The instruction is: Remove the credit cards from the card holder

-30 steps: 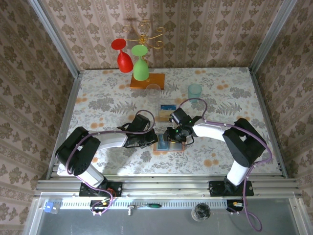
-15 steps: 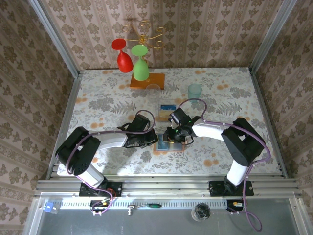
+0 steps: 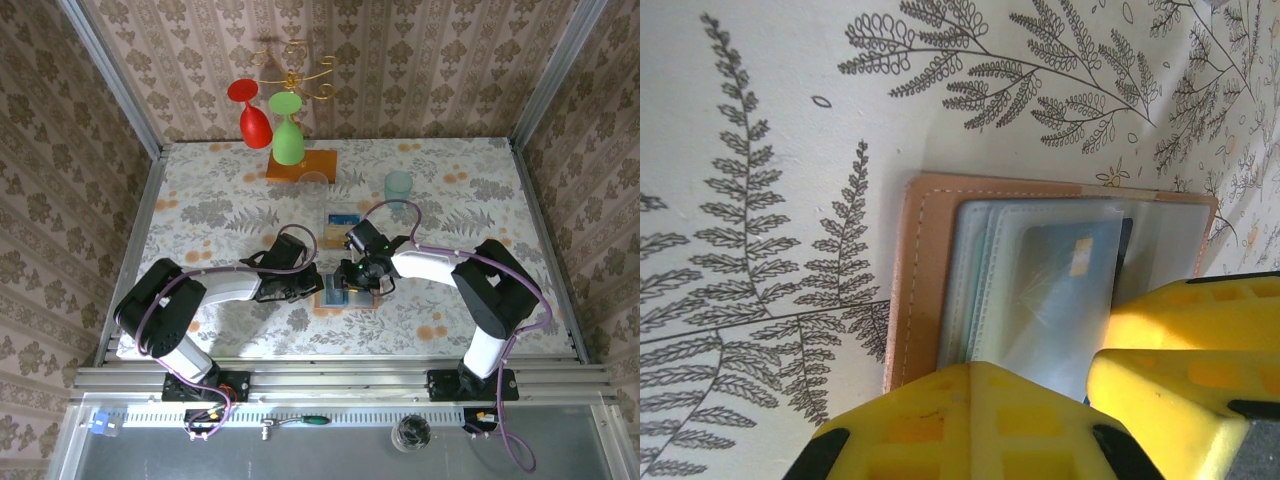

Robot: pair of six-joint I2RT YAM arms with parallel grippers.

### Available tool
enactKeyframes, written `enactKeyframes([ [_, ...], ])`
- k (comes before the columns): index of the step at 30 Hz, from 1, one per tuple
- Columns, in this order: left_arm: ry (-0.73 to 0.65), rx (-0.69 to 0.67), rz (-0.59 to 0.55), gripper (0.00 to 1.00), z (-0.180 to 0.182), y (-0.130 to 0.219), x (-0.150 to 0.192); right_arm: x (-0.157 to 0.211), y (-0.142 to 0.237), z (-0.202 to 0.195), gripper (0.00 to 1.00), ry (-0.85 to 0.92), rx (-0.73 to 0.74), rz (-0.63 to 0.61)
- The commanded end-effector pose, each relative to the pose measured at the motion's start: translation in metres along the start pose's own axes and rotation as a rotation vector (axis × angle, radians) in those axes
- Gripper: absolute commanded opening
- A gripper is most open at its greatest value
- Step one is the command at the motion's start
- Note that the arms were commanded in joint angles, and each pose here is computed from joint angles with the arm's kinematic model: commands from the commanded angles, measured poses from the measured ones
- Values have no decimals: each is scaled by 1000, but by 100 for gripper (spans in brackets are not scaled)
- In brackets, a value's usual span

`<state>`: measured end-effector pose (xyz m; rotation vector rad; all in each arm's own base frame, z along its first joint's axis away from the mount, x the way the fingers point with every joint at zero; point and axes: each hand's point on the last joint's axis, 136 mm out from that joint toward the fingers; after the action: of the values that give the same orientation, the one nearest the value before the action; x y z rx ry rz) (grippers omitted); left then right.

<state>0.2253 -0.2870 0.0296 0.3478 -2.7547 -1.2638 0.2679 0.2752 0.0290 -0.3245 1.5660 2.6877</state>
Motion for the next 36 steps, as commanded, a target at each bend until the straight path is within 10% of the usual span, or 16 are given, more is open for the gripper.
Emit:
enactKeyframes([
  [1,22,-65,22,2,23,-5,5,1,12,-9,29,32,84,-4],
  [36,-51,18,19,3,-26,6,1,3,13,0,30,28,30,-7],
])
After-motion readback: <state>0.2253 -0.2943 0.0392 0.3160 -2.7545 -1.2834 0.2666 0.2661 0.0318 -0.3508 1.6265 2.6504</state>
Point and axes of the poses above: each hand's point on the last joint's axis, 136 mm out from that joint toward the fingers, its own y axis back along the fingers, its own z axis along the line the jaws close on, x = y × z, and after that the axes turned 7 degrees about y, right-handed
